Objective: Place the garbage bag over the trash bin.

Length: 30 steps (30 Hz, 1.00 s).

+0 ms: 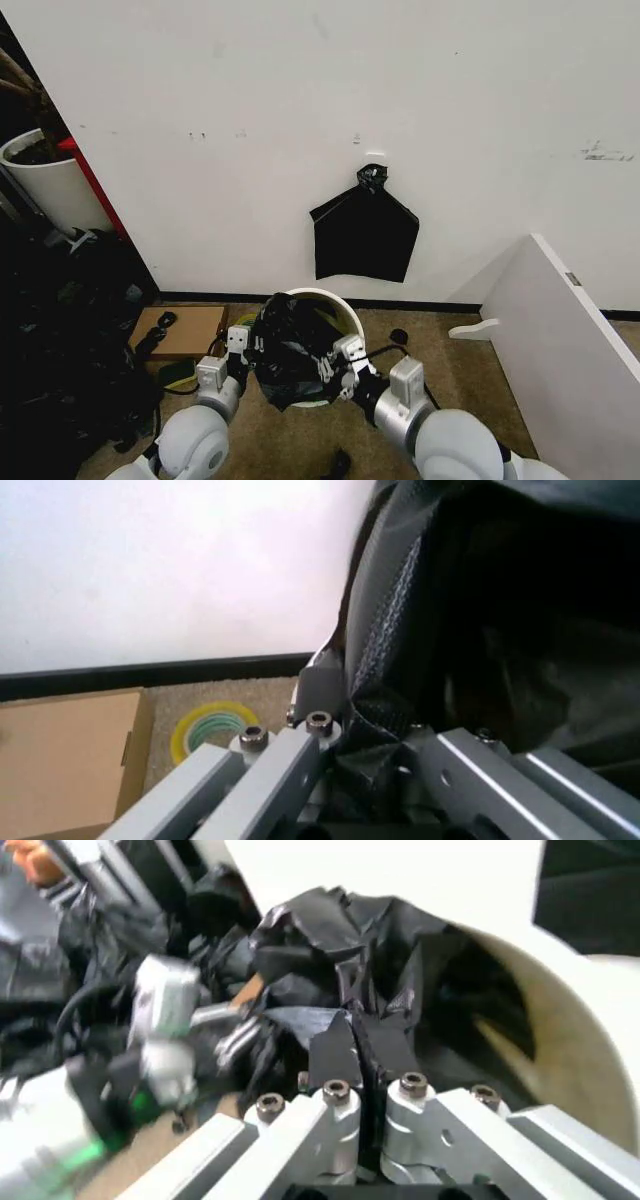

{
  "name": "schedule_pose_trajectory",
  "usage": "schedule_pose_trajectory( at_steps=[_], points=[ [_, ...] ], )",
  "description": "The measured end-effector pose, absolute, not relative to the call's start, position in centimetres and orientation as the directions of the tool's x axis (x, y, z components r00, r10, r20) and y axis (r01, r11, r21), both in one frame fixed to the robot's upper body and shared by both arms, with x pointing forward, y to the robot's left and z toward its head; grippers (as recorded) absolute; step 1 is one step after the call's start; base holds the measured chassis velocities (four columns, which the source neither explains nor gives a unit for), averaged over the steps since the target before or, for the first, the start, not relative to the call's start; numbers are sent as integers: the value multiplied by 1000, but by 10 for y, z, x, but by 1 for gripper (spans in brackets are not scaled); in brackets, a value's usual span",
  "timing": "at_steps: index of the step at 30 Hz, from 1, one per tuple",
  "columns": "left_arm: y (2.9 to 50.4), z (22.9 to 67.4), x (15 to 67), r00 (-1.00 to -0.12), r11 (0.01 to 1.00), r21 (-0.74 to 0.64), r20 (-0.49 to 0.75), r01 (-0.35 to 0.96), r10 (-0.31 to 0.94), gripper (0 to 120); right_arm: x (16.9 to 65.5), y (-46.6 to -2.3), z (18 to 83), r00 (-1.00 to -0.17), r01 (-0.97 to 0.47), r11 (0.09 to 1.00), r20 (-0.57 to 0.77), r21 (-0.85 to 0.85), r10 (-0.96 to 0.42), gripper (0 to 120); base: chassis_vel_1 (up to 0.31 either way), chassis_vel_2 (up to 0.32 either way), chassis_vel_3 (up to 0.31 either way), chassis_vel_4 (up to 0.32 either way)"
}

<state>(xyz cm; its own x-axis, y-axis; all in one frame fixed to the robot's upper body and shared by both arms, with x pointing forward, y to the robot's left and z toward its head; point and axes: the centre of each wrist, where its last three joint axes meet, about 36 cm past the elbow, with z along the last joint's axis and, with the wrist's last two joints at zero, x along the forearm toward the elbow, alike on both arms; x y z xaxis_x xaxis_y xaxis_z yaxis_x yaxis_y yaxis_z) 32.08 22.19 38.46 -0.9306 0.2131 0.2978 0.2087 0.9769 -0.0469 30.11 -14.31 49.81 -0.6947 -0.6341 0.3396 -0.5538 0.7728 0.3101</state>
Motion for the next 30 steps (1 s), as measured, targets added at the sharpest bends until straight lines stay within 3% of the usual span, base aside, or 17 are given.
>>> schedule_pose_trajectory(
  at_steps=[21,30],
  points=[
    [235,379,297,-910,941,72,288,331,298,0,365,-152,480,-812,-329,873,365,359,-456,0,0,0,0,0],
    [236,382,294,-907,932,55,255,359,334,0,375,-163,457,-811,-313,916,431,252,-395,0,0,0,0,0]
  ],
)
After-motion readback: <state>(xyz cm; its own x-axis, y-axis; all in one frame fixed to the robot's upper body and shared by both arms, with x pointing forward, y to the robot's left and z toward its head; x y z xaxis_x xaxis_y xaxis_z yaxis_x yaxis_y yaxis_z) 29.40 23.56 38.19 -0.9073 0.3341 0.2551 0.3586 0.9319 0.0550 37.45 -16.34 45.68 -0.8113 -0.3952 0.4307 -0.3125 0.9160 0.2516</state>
